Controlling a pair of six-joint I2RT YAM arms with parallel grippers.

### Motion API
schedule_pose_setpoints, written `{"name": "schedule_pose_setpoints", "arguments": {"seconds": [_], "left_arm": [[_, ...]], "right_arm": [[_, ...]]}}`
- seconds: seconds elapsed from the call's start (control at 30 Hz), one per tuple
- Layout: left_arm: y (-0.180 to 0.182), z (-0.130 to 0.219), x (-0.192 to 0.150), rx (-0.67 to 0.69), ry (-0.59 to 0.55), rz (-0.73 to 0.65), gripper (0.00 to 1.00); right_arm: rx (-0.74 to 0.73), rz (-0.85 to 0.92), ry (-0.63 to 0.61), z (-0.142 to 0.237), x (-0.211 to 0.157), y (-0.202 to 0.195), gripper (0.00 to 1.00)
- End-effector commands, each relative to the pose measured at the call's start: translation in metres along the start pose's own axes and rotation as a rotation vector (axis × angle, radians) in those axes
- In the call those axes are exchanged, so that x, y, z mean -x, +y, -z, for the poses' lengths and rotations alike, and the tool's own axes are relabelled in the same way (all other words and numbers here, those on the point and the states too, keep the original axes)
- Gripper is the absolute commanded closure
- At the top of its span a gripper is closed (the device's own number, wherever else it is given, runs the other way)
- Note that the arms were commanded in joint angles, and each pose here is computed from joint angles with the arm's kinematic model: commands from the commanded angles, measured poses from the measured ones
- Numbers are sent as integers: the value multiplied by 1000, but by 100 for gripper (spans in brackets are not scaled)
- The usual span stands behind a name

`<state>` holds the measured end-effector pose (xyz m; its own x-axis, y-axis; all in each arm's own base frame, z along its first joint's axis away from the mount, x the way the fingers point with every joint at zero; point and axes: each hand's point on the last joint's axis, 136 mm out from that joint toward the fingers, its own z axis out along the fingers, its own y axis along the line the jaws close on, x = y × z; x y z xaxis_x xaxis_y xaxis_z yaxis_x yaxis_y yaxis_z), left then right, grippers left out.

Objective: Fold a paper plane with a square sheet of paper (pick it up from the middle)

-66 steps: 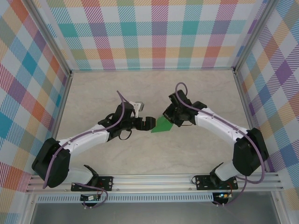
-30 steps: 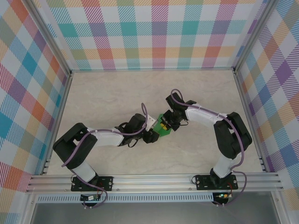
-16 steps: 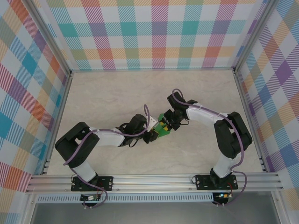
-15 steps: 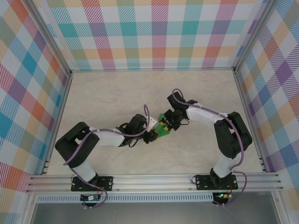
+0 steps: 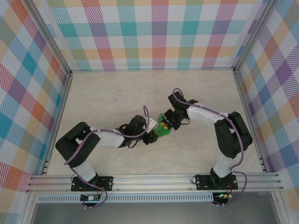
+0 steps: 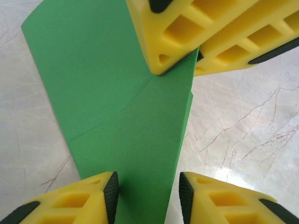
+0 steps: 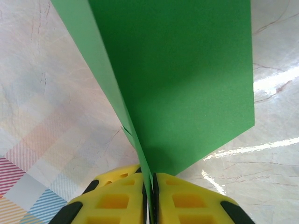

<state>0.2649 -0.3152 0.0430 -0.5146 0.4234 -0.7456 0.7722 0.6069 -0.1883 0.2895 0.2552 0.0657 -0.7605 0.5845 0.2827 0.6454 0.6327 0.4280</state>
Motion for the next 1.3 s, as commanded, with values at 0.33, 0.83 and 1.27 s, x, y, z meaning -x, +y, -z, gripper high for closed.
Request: {"name": "schedule_pose_setpoints", "arguments": {"seconds": [0.33,0.83,1.27], "left_arm": [[-12,-7,1,-59,-5,22,77],[-25,-5,3,-155,80,344,88],[-20,-3,9,-243,87,644,90]], "right_arm": [[55,53,14,12,3,10,60],[239,396,-147,46,6,0,30],[326,564,-30,14,-8,-4,44]]}}
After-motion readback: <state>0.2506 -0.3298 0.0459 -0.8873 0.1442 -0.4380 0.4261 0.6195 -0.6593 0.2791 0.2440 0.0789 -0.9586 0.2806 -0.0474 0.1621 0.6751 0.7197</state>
